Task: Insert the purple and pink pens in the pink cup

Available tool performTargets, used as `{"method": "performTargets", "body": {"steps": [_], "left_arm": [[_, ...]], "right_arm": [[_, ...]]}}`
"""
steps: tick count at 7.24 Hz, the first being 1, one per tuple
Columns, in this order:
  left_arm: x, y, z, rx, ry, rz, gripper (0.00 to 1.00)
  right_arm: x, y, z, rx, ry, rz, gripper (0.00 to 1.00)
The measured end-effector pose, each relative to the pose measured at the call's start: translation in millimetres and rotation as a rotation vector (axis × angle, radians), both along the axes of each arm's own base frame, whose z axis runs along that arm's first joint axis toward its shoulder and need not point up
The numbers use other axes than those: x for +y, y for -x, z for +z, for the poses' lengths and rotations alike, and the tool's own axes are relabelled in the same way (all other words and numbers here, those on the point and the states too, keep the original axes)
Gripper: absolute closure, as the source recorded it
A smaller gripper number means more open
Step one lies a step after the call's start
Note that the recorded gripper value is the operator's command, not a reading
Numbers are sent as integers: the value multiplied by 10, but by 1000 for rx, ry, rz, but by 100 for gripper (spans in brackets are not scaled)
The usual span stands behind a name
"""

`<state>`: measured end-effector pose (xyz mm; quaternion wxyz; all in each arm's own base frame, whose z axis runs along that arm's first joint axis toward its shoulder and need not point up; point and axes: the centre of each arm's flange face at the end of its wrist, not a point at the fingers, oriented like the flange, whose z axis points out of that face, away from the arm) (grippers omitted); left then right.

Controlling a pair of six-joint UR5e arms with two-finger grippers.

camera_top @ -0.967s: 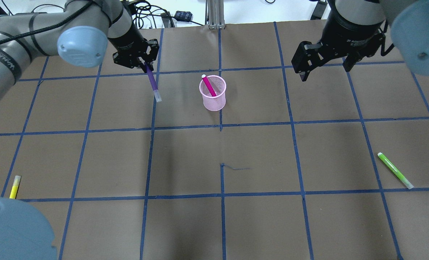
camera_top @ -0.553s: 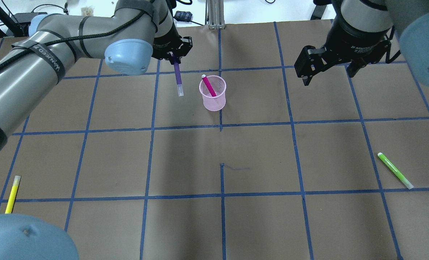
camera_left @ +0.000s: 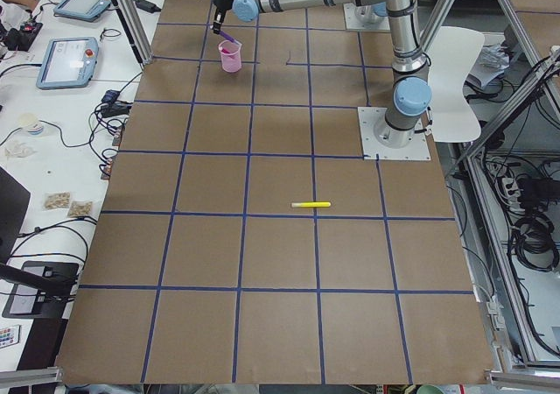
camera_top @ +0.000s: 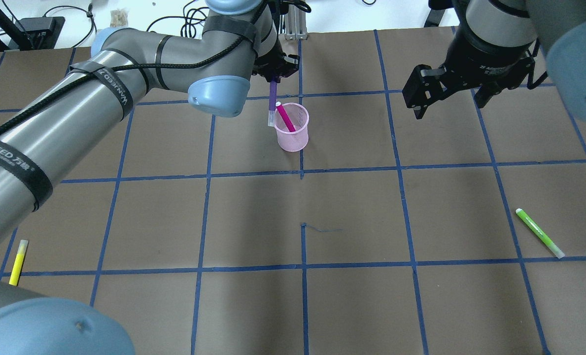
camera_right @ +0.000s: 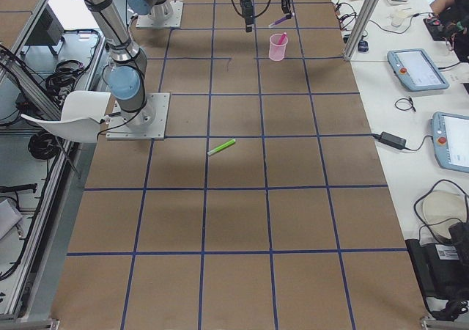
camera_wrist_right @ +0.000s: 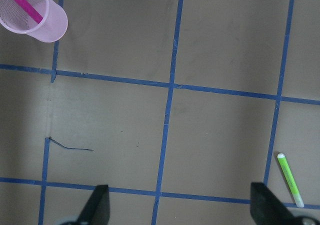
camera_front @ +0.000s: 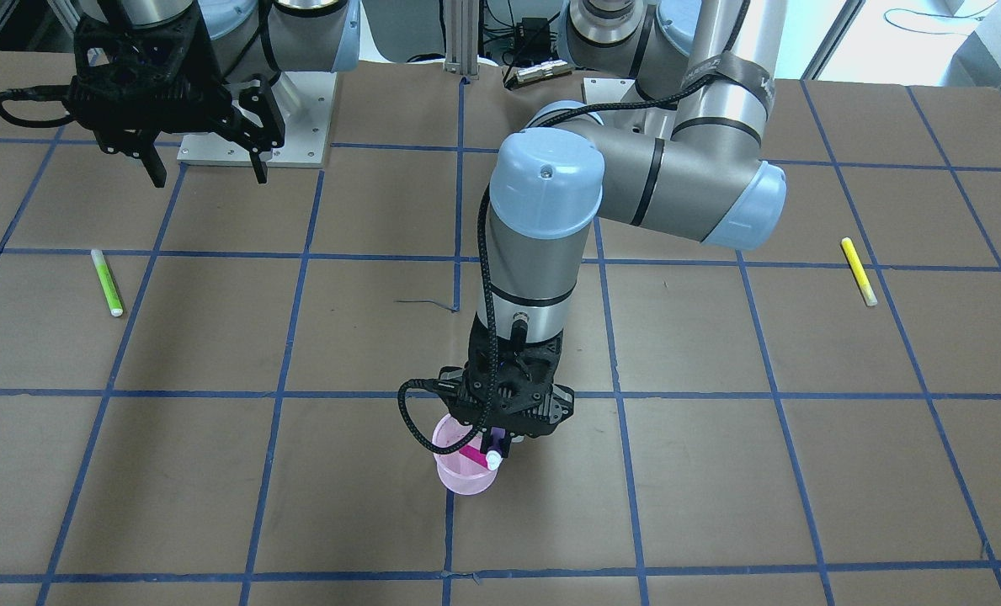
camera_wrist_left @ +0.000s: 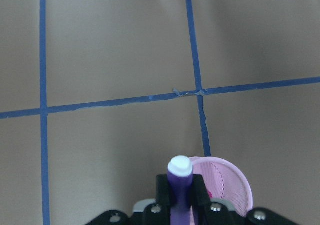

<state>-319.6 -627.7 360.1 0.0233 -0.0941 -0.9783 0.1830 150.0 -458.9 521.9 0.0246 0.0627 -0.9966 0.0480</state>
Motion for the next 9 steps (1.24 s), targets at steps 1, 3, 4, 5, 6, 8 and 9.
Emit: {"method": "performTargets", "body": {"steps": [1,3,4,5,6,8,9], "left_arm": [[10,46,37,3,29,-19,99],[36,130,51,18,93,-35,99],[99,218,29,16,131,-46,99],[187,292,-32,6,177,-54,99],[271,319,-126,-3,201,-62,99],[387,319,-297,-11,232,-85,99],[410,312,-343,-15,242,-95,99]], "right_arm": [[0,7,13,3,3,-2,0],[11,-1,10,2,1,6,0],[14,2,-2,4,-3,10,0],[15,4,-14,4,-6,12,0],[17,-2,-16,2,-7,13,0],[19,-13,-15,4,-6,16,0],[17,-12,-12,5,-6,17,0]]}}
